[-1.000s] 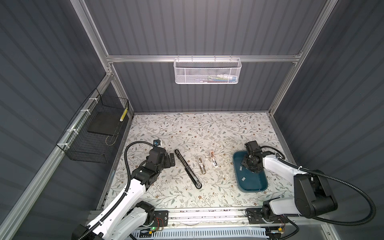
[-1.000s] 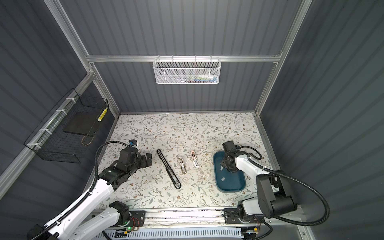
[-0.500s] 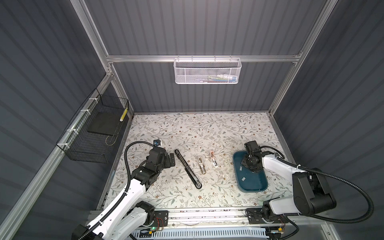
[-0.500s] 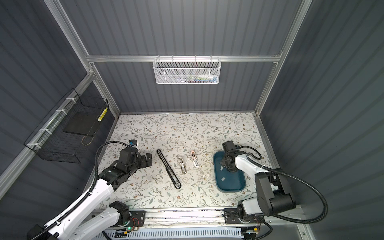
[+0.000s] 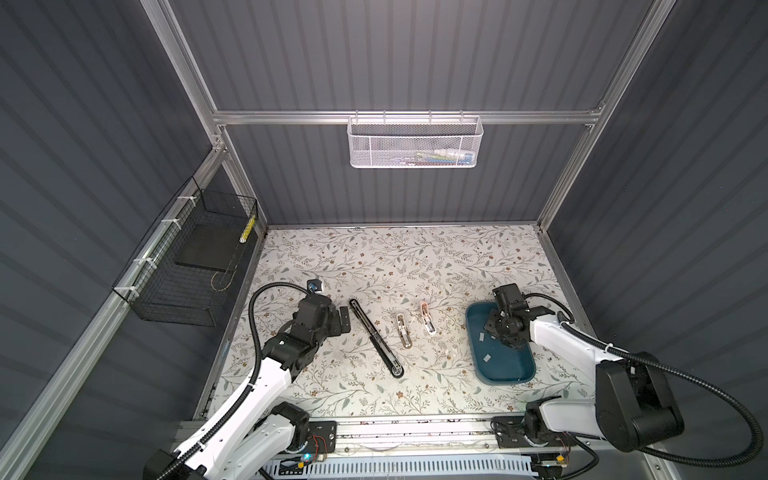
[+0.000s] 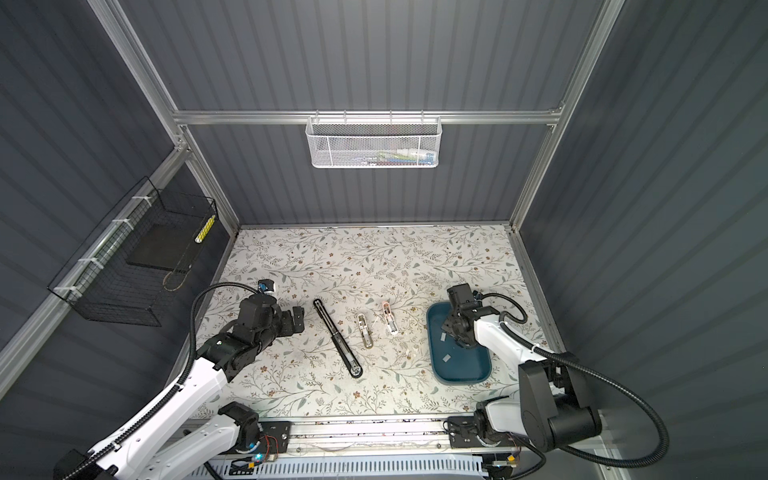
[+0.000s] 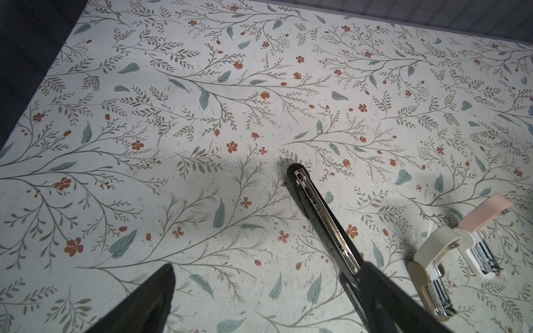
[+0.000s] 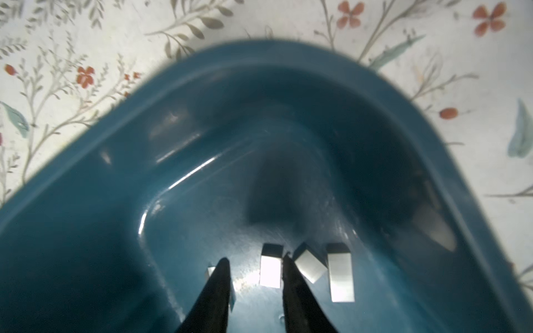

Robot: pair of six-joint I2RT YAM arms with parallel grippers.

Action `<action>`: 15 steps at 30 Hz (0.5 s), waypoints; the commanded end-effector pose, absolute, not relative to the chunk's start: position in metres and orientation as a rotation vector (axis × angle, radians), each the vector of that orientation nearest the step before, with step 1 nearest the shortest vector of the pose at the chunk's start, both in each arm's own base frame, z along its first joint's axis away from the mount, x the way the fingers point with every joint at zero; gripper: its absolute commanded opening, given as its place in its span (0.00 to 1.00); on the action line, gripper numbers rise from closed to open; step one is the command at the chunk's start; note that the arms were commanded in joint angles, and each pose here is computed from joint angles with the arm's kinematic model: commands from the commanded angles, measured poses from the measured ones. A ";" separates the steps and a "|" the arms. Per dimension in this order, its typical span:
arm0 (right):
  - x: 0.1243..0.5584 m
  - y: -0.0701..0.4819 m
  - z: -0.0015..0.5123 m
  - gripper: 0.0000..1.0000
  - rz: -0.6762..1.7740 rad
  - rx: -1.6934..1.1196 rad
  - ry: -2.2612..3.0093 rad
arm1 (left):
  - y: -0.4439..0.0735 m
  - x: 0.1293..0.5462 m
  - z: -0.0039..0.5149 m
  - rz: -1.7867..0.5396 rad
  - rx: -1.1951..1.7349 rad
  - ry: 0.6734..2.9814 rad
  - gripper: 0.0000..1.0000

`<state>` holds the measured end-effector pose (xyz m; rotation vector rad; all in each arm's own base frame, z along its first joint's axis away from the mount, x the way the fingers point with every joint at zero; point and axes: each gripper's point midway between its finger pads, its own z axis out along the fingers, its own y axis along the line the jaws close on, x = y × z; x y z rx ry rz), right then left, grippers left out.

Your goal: Load the staples into the stapler

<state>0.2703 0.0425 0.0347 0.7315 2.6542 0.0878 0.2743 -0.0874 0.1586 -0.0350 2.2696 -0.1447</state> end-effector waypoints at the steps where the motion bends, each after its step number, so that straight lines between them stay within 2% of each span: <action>1: 0.258 0.041 0.024 0.33 0.079 0.770 2.690 | -0.090 0.275 0.167 -0.168 -0.015 2.248 1.00; 15: 0.262 0.043 0.015 0.32 0.065 0.759 2.721 | -0.090 0.274 0.169 -0.171 -0.017 2.246 1.00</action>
